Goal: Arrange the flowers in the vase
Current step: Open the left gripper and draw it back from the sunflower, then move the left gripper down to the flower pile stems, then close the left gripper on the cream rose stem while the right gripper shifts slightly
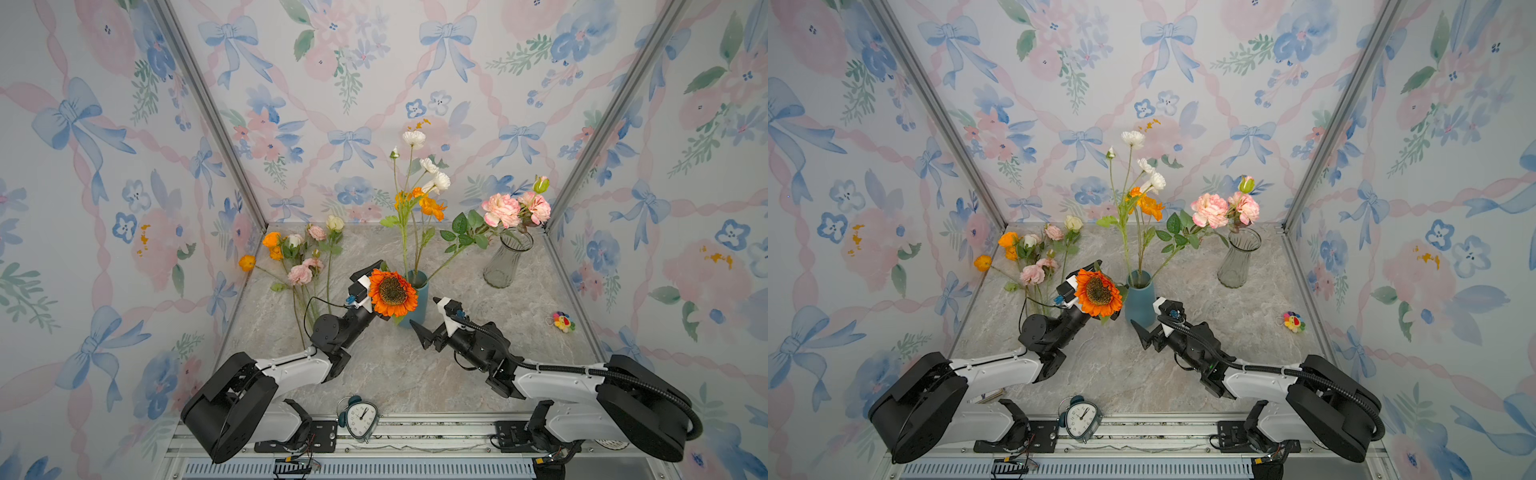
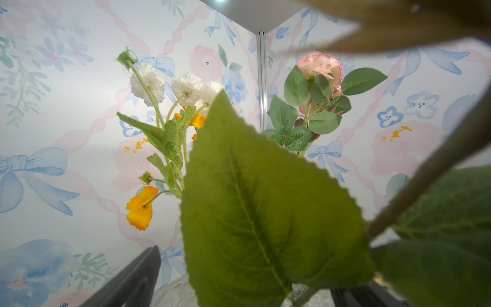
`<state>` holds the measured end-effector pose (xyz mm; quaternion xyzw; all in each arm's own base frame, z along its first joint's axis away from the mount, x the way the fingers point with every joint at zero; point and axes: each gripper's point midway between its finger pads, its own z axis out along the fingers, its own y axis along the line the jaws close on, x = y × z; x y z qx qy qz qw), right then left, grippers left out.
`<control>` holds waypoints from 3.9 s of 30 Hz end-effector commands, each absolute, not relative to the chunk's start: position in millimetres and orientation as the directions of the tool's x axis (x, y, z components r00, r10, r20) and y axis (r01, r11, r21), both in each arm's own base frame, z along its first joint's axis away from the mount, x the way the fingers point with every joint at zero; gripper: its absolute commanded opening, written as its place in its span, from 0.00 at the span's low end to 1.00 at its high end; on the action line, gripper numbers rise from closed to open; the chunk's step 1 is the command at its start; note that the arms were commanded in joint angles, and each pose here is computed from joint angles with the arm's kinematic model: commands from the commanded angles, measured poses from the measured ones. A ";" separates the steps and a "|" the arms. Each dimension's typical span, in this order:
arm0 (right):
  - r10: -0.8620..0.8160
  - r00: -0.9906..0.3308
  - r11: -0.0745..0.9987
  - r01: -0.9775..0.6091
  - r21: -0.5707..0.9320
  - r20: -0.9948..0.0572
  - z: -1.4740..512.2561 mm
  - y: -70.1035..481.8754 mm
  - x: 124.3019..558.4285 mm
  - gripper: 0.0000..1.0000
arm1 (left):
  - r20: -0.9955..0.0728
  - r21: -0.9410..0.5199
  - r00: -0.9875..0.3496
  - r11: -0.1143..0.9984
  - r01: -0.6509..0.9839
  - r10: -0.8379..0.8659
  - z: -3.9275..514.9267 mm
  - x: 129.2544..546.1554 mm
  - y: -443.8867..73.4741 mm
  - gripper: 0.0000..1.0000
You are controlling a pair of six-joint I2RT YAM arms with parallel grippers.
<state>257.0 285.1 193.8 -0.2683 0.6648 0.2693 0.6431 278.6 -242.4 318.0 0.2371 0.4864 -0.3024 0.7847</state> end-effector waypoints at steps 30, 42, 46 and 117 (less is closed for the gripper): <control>0.038 -0.011 0.702 -0.711 0.035 -0.999 205.1 280.9 254.5 0.97 | -0.994 0.070 -0.046 0.889 0.452 0.102 244.9 369.8 -115.8 0.96; -0.077 0.036 0.629 -0.774 -0.076 -0.996 197.2 322.1 230.0 0.97 | -0.837 0.088 -0.545 0.995 -0.038 0.053 177.1 463.9 -37.7 0.77; -0.104 0.050 0.591 -0.800 -0.102 -0.993 191.3 337.5 220.3 0.97 | -0.799 0.033 -0.600 0.994 -0.107 -0.039 153.1 459.8 -30.8 0.68; -0.083 0.016 0.725 -0.685 -0.072 -0.996 204.8 272.0 259.6 0.97 | -0.654 0.048 -0.755 0.994 -0.096 -0.041 61.8 477.2 -36.8 0.43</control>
